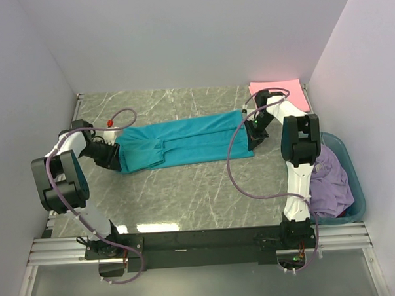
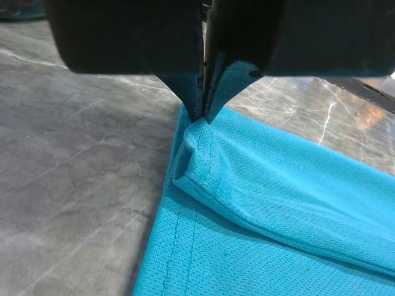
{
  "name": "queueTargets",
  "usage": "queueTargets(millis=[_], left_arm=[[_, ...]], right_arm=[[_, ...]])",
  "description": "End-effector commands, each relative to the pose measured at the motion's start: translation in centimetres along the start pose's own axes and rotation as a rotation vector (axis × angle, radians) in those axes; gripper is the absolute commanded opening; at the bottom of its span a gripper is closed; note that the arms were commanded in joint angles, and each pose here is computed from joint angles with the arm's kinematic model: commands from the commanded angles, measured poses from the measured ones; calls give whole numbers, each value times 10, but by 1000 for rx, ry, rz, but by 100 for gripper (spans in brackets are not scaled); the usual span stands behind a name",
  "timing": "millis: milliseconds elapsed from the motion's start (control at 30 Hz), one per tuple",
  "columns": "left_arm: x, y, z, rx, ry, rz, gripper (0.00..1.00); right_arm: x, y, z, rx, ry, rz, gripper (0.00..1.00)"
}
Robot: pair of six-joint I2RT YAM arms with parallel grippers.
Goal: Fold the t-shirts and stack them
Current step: Fold the tshirt
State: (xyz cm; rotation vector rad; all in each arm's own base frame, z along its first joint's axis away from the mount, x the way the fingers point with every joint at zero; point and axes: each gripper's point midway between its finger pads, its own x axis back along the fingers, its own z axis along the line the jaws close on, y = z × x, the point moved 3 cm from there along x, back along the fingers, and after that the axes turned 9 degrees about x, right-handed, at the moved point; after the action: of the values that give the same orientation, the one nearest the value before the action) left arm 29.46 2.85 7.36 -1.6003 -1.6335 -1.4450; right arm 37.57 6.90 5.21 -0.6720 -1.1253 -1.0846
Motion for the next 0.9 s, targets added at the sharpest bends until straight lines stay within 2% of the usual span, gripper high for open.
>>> queueTargets(millis=[0,300,867], left_arm=[[7,9,2,-14,-5,-17,38],[7,8,7,9,-6,2,1],[18,11,2,93,-21,32,1]], right_arm=[[23,5,2,31,-35,-46,0],[18,-4,-5,43,-70,-16,0],[36,-8,-10,114,-161,-34,0]])
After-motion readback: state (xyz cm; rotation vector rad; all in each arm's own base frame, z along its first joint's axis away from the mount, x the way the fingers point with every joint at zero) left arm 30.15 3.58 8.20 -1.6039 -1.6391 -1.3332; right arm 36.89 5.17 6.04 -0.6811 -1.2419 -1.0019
